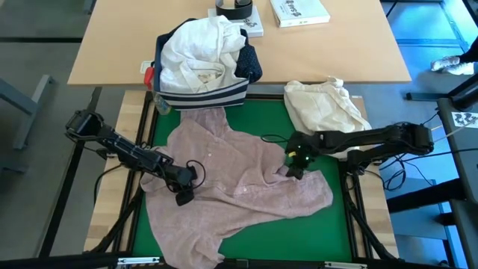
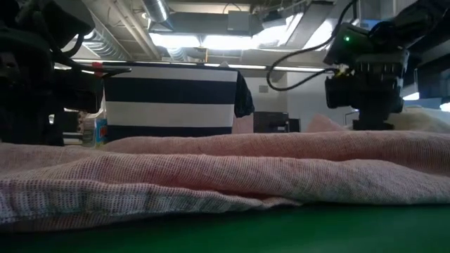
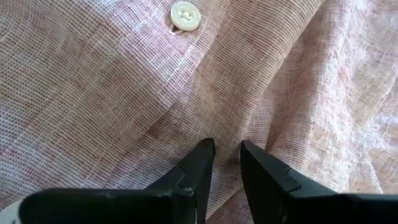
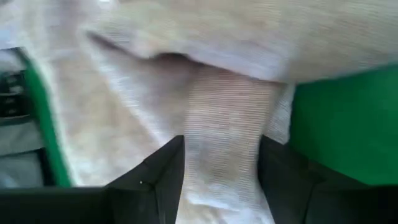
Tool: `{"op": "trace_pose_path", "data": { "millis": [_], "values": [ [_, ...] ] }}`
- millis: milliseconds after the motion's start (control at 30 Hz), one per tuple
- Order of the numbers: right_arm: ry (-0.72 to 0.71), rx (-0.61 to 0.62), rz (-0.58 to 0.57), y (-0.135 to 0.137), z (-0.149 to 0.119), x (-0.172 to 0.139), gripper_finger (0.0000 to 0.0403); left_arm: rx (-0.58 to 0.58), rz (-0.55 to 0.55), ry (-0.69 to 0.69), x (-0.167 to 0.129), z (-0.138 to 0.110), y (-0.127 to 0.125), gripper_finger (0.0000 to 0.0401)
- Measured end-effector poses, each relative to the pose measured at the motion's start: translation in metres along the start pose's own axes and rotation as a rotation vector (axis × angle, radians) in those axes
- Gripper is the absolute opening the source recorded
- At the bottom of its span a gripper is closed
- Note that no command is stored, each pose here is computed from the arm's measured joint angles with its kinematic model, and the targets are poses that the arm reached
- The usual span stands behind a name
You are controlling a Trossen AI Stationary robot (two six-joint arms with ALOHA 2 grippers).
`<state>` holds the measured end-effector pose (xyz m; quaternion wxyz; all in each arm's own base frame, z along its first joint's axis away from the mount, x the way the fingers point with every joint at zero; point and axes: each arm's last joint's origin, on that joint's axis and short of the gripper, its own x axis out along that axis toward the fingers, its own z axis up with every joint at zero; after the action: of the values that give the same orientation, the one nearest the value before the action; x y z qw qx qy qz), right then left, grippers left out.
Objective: Fold laundry
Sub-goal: Fold the red polo
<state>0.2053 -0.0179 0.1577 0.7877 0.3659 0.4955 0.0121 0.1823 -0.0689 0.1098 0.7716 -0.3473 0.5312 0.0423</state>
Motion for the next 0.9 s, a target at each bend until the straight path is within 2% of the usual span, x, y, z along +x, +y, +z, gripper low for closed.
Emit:
{"op": "trace_pose_path", "data": {
  "millis": [67, 200, 300, 367, 433, 500, 533, 667, 733, 800, 900],
  "values": [
    [-0.03, -0.012, 0.002, 0.001, 0.003, 0.001, 0.0188, 0.001, 0.0, -0.002, 0.0, 0.0, 0.0, 0.0084],
    [-0.019, 0.023, -0.137, -0.009, 0.001, 0.008, 0.0188, 0.001, 0.001, -0.004, 0.0, 0.0, 0.0, 0.0084],
    [-0.022, 0.009, -0.145, -0.011, 0.004, 0.015, 0.0174, 0.002, 0.003, -0.009, 0.0, 0.0, 0.0, 0.0084],
    [-0.011, 0.005, -0.146, -0.012, 0.004, 0.016, 0.0142, 0.002, 0.006, -0.012, 0.0, 0.0, 0.0, 0.0084],
    [-0.002, 0.011, -0.155, -0.011, 0.002, 0.013, 0.0087, 0.002, 0.007, -0.014, 0.0, 0.001, 0.0, 0.0084],
    [0.004, 0.032, -0.216, -0.009, -0.002, 0.003, 0.0029, -0.001, 0.008, -0.015, 0.0, 0.001, 0.0, 0.0084],
    [-0.008, 0.052, -0.265, -0.007, -0.004, -0.005, 0.0015, -0.004, 0.008, -0.014, 0.0, 0.0, 0.0, 0.0084],
    [-0.122, 0.154, -0.546, 0.008, -0.017, -0.039, 0.0019, -0.037, 0.015, -0.011, 0.0, -0.002, -0.001, 0.0084],
    [-0.2, 0.192, -0.647, 0.016, -0.025, -0.054, 0.0008, -0.05, 0.024, -0.011, 0.0, -0.003, -0.002, 0.0084],
    [-0.244, 0.225, -0.68, 0.02, -0.033, -0.06, 0.0006, -0.064, 0.037, -0.012, 0.0, -0.005, -0.002, 0.0084],
    [-0.202, 0.286, -0.665, 0.02, -0.043, -0.057, 0.0015, -0.085, 0.053, -0.016, 0.0, -0.007, -0.002, 0.0084]
  ]
}}
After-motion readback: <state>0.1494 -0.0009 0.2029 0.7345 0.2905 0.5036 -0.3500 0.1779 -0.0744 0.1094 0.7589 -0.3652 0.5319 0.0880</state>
